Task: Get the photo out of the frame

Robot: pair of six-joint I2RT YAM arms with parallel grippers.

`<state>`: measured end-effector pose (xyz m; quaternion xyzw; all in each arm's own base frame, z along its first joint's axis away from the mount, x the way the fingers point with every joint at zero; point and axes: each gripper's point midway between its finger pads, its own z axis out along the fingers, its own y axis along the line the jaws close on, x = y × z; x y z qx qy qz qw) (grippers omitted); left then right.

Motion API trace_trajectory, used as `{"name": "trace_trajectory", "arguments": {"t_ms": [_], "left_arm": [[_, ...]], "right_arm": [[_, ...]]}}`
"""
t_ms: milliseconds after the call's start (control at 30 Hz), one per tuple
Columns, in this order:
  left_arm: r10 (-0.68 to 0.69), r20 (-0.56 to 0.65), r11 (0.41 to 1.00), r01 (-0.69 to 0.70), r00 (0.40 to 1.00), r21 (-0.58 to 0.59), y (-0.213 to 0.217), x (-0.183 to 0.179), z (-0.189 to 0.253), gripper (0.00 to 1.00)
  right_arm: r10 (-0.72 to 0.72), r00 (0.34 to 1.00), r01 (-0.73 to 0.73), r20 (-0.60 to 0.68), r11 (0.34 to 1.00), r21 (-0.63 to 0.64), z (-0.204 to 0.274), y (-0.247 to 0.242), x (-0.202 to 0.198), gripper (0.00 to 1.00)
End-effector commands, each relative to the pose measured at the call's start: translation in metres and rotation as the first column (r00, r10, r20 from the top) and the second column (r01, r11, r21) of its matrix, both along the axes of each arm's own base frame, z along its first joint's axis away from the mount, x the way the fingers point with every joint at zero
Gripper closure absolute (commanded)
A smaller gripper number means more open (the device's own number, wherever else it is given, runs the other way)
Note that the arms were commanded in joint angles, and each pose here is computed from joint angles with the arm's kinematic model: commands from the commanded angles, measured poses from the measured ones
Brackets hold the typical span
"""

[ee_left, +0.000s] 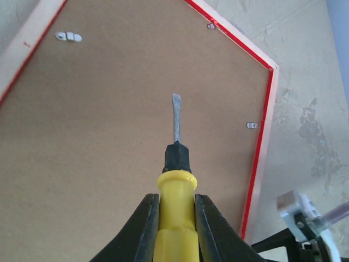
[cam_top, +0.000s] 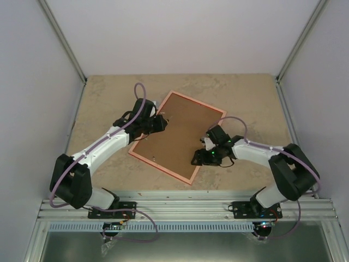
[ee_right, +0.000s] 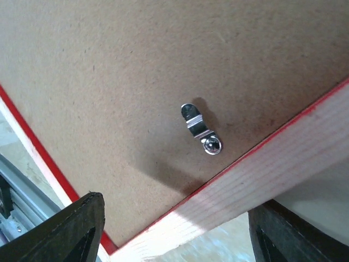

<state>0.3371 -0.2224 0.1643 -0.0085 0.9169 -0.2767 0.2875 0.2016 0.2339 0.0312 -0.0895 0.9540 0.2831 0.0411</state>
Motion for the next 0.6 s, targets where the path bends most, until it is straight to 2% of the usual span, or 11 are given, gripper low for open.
{"name": "trace_trajectory", "arguments": {"t_ms": [0, 300, 433, 567], "left_arm": [[0.012, 0.047, 1.0, -0.011, 0.999, -0.022, 0.003, 0.003, 0.016, 1.0], [0.049, 0.014, 0.998, -0.049, 0.999, -0.042, 0.02, 0.005, 0.002, 1.0], [0.058, 0.012, 0.998, -0.058, 0.998, -0.039, 0.023, 0.005, 0.001, 1.0], [0.062, 0.011, 0.998, -0.061, 0.998, -0.035, 0.026, 0.005, 0.0, 1.0]], "right_arm": [[0.084, 0.996, -0.084, 0.02, 0.996, 0.019, 0.002, 0.032, 0.008, 0.28], [0.218, 0.973, -0.221, 0.081, 0.975, 0.027, 0.01, 0.087, 0.025, 0.27], [0.239, 0.963, -0.24, 0.122, 0.971, -0.007, 0.021, 0.079, 0.037, 0.27], [0.198, 0.963, -0.199, 0.182, 0.98, -0.012, 0.044, 0.053, 0.065, 0.27]]}}
